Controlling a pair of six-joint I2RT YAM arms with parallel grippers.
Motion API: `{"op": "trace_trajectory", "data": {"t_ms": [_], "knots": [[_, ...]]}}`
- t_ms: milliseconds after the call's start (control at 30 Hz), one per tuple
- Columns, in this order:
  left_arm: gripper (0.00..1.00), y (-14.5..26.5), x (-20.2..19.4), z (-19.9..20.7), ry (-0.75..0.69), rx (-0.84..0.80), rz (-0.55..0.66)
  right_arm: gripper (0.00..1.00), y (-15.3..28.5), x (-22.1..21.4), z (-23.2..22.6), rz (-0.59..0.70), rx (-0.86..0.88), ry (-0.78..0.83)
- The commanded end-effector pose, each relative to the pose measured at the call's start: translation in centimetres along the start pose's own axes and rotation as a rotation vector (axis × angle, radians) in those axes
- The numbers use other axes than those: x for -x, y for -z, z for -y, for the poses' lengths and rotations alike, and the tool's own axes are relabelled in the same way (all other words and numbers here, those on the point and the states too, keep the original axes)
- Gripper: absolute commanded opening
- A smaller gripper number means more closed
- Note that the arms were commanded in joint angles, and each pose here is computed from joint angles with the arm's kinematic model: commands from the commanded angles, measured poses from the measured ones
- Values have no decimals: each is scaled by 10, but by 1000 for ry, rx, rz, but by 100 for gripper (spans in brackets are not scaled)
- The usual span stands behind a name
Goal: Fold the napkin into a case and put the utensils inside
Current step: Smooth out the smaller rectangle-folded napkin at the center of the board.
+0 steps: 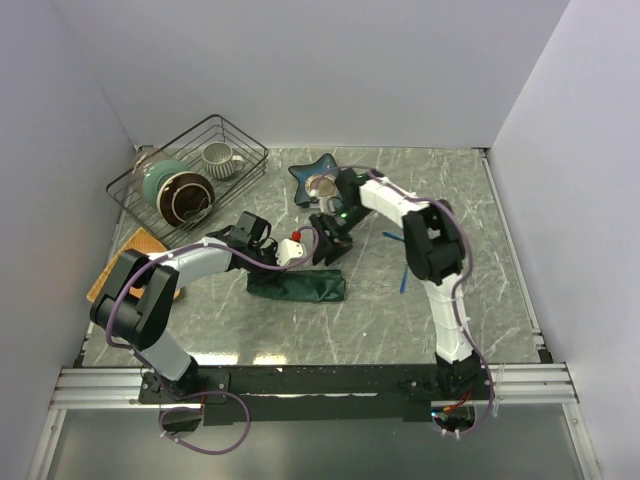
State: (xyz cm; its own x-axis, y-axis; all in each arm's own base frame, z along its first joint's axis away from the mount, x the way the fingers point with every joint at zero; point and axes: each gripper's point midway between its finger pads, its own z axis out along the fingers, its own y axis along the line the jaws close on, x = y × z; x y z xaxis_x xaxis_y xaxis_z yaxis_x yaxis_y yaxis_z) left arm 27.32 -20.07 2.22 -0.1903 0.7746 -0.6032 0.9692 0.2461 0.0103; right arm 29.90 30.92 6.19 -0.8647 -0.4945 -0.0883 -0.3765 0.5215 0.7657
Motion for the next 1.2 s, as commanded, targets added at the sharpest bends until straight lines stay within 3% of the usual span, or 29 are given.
{"op": "trace_trajectory", "data": {"t_ms": [0,133,500,600,667,767,800,867,933,1167], "knots": [[14,-10,-31,10,42,-32,-101,67,39,-36,-16,-12,-35,59],[14,-11,-29,9,49,-30,-94,68,36,-59,-4,-35,-51,30],[15,-12,-23,5,52,-33,-84,70,20,-46,21,-18,-87,8],[15,-12,-21,4,50,-33,-80,57,21,-41,16,-8,-77,25],[14,-12,-22,5,50,-34,-81,42,23,-40,11,-8,-73,43],[15,-11,-20,5,49,-34,-76,32,25,-42,7,-17,-70,61],[15,-12,-20,4,48,-33,-75,32,26,-41,5,-17,-68,68],[14,-12,-21,5,51,-35,-78,47,25,-40,6,-32,-72,69],[15,-12,-20,4,51,-35,-75,55,25,-39,7,-40,-82,67],[14,-13,-18,4,50,-39,-73,56,10,-48,6,-86,-85,83]]}}
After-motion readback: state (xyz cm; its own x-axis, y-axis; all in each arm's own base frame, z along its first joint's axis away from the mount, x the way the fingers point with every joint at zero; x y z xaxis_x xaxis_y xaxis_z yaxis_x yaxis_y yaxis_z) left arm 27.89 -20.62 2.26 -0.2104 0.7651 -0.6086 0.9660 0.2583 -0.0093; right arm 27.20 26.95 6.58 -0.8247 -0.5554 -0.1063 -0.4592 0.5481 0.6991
